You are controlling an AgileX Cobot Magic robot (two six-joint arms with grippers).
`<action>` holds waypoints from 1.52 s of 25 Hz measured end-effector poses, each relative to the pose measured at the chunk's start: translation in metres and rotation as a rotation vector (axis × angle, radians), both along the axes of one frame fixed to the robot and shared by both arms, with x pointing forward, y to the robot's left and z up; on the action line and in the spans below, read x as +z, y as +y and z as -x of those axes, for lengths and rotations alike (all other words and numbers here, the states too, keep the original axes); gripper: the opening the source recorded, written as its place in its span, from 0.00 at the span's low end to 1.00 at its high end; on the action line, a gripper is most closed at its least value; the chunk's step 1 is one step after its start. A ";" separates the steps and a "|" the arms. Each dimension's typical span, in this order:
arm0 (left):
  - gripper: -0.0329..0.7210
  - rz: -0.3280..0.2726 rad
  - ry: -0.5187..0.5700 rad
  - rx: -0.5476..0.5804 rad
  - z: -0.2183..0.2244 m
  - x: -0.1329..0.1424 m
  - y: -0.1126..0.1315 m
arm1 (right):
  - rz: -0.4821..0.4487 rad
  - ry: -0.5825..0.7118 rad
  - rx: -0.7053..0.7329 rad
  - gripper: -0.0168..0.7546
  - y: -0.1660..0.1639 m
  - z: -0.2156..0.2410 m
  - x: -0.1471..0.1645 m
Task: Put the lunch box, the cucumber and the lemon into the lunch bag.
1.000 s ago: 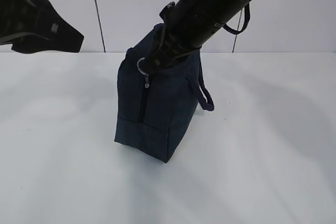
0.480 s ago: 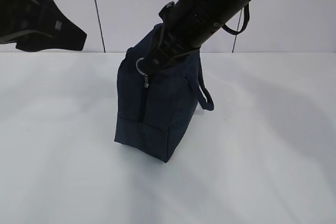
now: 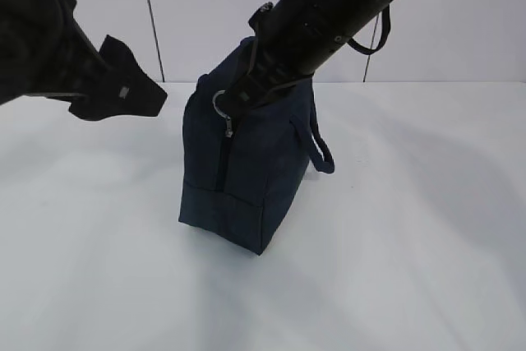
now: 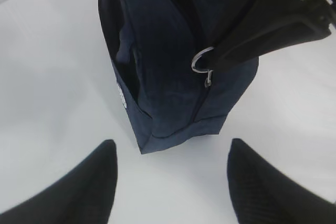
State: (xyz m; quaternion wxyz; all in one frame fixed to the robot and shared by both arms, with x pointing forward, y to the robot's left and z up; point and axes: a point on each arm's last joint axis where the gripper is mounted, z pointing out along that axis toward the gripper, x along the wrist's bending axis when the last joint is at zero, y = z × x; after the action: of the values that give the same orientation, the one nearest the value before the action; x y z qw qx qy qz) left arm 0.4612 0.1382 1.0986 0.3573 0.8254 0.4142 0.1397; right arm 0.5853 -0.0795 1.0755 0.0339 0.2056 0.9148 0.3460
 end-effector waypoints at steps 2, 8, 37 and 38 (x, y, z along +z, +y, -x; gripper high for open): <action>0.67 -0.012 -0.030 -0.019 -0.001 -0.006 0.000 | 0.000 0.000 0.000 0.05 0.000 0.000 0.000; 0.67 -0.025 -0.062 0.011 0.000 -0.051 0.010 | 0.000 -0.001 0.002 0.05 0.000 0.000 0.000; 0.66 0.059 0.056 0.058 -0.015 -0.076 -0.005 | 0.003 -0.008 0.010 0.05 0.000 0.000 0.000; 0.66 0.054 0.042 0.032 -0.015 -0.074 -0.005 | 0.003 -0.008 0.010 0.05 0.000 0.000 0.000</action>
State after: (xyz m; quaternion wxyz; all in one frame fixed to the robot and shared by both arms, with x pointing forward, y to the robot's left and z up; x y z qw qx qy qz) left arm 0.4764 0.1328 1.0245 0.3686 0.8113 0.4386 0.1169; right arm 0.5853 -0.0795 1.0755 0.0361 0.1997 0.9161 0.3457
